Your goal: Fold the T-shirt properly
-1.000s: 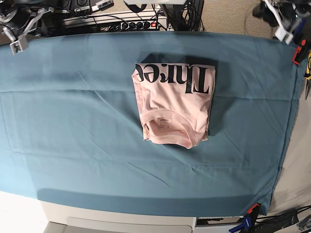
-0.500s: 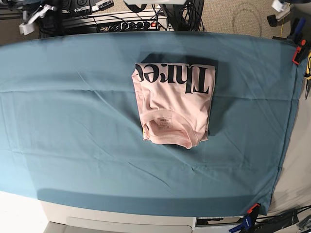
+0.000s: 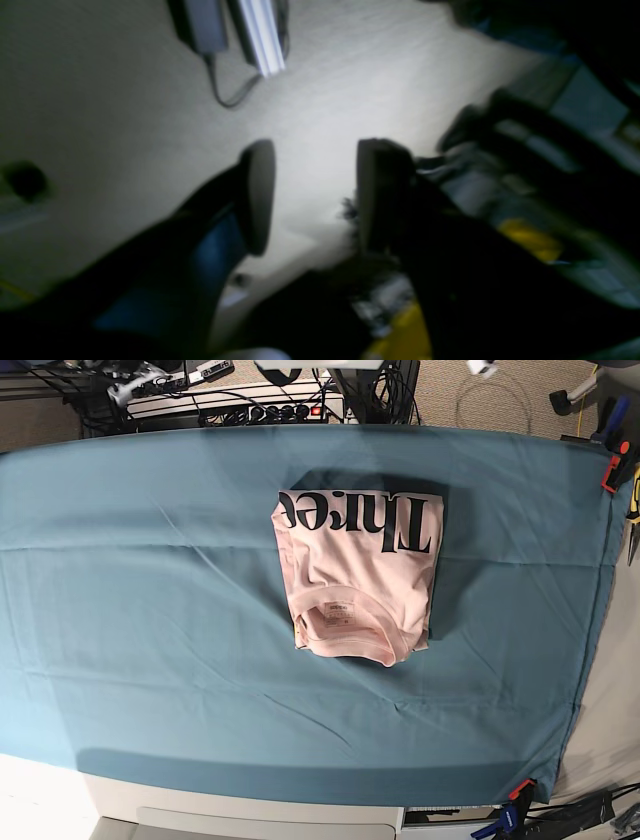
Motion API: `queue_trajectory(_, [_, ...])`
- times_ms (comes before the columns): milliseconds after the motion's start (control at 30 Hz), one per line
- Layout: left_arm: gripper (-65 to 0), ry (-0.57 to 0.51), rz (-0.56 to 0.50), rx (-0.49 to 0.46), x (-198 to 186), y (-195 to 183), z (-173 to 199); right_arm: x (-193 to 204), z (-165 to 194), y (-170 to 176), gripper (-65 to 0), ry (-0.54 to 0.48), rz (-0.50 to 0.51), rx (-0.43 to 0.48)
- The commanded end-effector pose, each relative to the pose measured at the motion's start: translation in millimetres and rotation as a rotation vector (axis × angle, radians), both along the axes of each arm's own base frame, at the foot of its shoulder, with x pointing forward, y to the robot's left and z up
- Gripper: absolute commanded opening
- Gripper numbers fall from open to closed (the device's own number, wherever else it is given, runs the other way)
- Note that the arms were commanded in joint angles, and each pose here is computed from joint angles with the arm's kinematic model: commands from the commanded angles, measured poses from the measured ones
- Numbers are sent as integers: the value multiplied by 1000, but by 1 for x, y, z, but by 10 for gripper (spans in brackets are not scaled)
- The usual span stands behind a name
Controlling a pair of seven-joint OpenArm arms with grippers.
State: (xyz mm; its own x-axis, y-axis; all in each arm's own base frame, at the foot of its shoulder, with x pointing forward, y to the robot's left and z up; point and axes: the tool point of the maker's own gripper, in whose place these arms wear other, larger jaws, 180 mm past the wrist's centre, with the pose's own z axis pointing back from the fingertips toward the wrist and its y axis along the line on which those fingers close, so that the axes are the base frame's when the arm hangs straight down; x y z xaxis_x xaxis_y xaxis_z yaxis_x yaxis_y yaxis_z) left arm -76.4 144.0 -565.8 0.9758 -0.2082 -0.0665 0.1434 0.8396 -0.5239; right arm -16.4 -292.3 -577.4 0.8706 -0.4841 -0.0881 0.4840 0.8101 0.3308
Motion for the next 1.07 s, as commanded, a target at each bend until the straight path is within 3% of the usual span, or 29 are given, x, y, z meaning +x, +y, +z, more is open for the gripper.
queue_trajectory(0, [-395,-21,-20,31,2,2,-6,7,-1,-10,-650,-35,27,-43])
queue_trajectory(100, [-395,-147,-66,173,26,3,-35,26,-19,-1,-650,-150,128,-128])
queue_trajectory(167, [-395,-232,-94,261,45,2,-52,32,-30,14,-650,-171,229,-163])
queue_trajectory(267, [-395,-256,-105,295,59,-13,-70,34,-48,30,-650,-137,352,-247])
queue_trajectory(367, [-395,-227,-67,294,67,-38,-82,40,-60,53,-650,-105,400,-272])
queue_trajectory(567, [-396,-185,-33,315,76,-72,-91,43,-73,94,-650,-61,361,-265])
queue_trajectory(600, [-422,-184,-32,307,76,-78,-91,43,-73,98,-650,-62,358,-259])
queue_trajectory(700, [-584,-184,-27,287,78,-92,-90,40,-74,100,-650,-50,358,-255])
queue_trajectory(767, [-640,-191,-22,279,79,-96,-89,37,-74,98,-650,-29,360,-260])
queue_trajectory(1033, [-650,-188,42,262,86,-106,-87,39,-74,98,-650,-41,343,-263])
